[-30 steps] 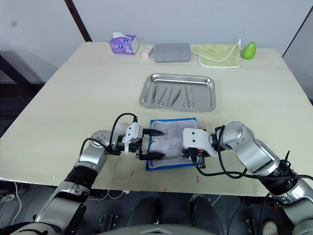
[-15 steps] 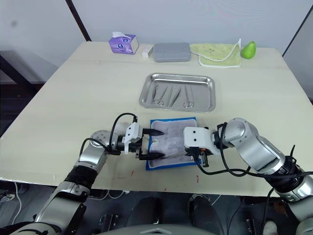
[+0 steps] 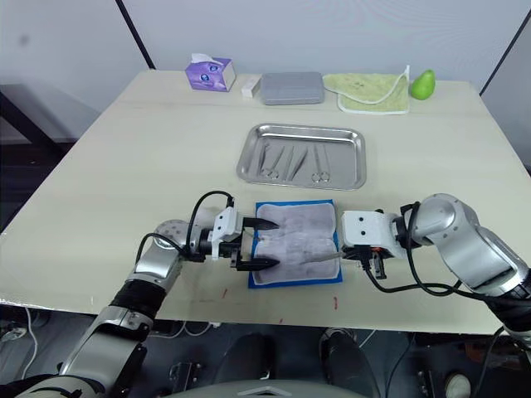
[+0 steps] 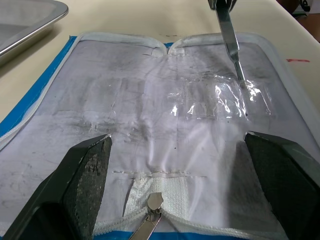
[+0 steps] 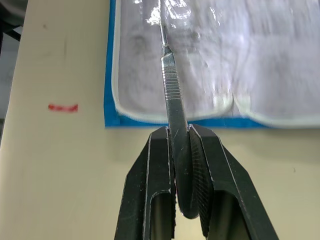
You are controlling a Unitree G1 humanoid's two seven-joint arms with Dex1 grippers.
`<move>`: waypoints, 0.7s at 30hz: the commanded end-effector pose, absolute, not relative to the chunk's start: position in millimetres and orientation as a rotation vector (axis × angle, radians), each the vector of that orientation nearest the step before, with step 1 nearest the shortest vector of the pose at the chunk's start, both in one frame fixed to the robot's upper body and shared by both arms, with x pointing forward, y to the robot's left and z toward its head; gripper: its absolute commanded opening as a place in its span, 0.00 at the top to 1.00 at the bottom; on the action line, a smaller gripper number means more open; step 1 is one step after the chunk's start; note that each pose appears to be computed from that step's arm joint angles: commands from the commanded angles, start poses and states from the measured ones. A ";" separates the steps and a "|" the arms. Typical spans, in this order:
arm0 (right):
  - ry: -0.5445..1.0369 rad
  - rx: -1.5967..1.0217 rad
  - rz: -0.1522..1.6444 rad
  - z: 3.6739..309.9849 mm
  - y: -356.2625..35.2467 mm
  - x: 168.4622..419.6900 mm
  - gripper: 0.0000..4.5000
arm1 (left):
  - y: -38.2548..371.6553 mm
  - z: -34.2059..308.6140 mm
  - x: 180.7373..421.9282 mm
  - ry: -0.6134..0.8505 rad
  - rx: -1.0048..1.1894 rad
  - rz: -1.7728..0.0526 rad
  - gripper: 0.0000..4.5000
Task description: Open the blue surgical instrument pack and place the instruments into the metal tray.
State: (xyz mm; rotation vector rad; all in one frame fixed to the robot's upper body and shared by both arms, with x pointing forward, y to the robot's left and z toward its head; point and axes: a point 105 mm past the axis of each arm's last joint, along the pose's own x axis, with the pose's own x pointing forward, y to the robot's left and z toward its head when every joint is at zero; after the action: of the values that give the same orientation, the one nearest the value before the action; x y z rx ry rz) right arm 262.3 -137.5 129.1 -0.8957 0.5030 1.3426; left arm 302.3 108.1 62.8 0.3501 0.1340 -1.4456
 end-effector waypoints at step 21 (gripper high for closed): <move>0.205 -0.220 0.656 216.1 -122.5 377.4 0.96 | 109.3 48.5 299.2 0.209 0.337 -1.428 0.00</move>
State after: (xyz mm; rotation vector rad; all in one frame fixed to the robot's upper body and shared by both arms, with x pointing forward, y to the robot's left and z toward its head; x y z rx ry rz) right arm 363.6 -112.0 199.6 -0.2537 0.2546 0.7751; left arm 303.9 106.5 66.8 0.3572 0.1230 -1.4383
